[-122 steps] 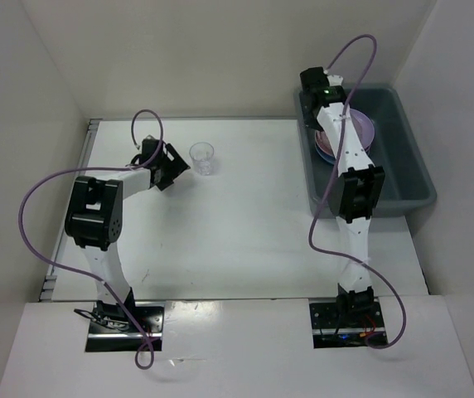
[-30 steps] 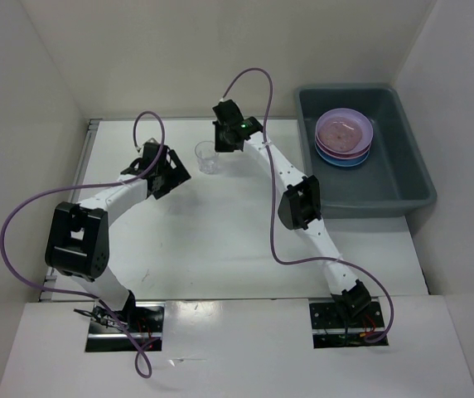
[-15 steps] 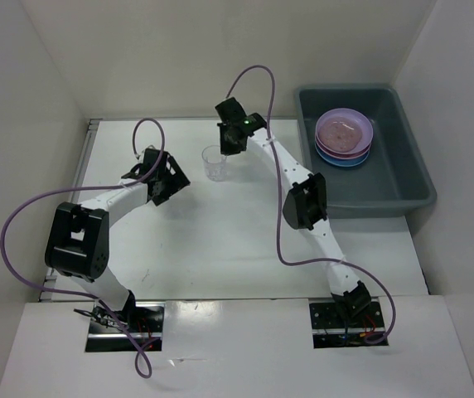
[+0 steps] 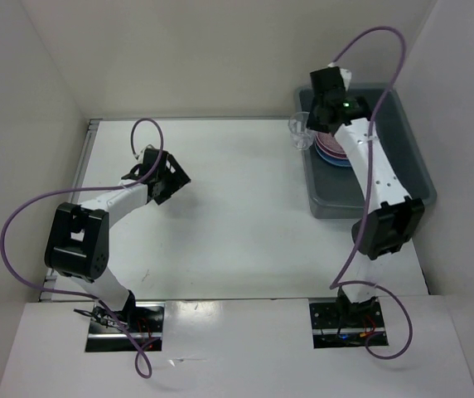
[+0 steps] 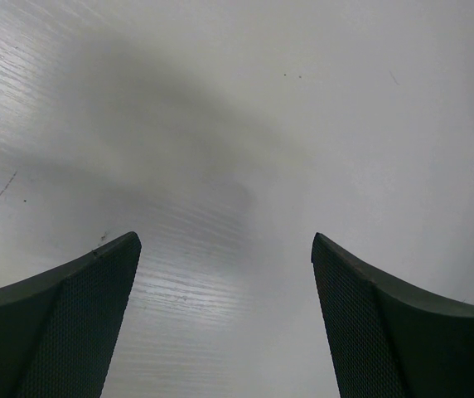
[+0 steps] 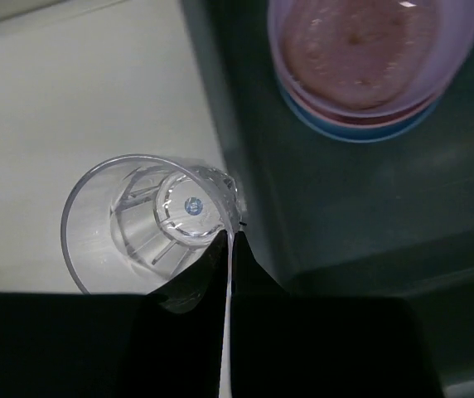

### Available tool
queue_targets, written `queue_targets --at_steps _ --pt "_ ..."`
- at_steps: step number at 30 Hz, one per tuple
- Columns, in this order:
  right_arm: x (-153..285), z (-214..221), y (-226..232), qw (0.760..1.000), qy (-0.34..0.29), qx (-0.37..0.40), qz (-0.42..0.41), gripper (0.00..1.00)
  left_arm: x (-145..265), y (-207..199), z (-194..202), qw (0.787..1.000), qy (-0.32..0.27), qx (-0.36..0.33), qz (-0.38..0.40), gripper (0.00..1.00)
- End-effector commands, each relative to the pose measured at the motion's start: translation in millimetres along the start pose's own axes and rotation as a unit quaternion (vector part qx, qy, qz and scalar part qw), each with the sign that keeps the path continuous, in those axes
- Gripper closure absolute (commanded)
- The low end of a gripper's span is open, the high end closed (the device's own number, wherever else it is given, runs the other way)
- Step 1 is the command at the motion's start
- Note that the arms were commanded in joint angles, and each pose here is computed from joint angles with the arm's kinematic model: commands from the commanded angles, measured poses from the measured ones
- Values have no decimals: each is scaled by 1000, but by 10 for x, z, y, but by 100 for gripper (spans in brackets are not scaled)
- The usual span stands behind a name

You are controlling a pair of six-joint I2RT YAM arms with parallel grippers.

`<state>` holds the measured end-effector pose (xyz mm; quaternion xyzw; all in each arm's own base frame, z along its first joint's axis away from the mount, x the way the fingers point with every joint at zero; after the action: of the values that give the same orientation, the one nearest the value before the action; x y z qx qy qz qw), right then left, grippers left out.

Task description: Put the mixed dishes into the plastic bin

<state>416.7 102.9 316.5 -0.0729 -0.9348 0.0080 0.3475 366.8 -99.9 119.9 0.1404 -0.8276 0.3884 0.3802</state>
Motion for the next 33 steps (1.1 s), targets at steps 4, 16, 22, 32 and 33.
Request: queue_targets --at_steps 4,16,22,32,33 --pt "389 -270 -789 989 -85 -75 98 100 82 -77 -29 1000 -8 9 29 9" --pt "-185 867 -1564 971 55 -135 190 100 38 121 105 1000 9 -8 11 9" --pt "-511 1296 -1418 972 127 -128 154 100 15 115 131 1000 18 -8 16 9" --pt "-625 1429 -1338 972 143 -136 130 89 -10 97 134 1000 19 -8 22 9" --pt "-625 1429 -1338 972 143 -136 130 87 -10 97 134 1000 19 -8 22 9"
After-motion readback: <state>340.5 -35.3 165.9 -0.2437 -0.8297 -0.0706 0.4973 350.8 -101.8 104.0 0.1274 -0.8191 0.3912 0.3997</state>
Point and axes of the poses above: each gripper's point midway between its finger pads, its own x axis back along the fingers, its own y axis along the line the jaws close on, z = x × y, the point moved 6 cm from there along x, back along the fingers, and after that the axes turned 9 degrees about x, right-handed, at the moved point
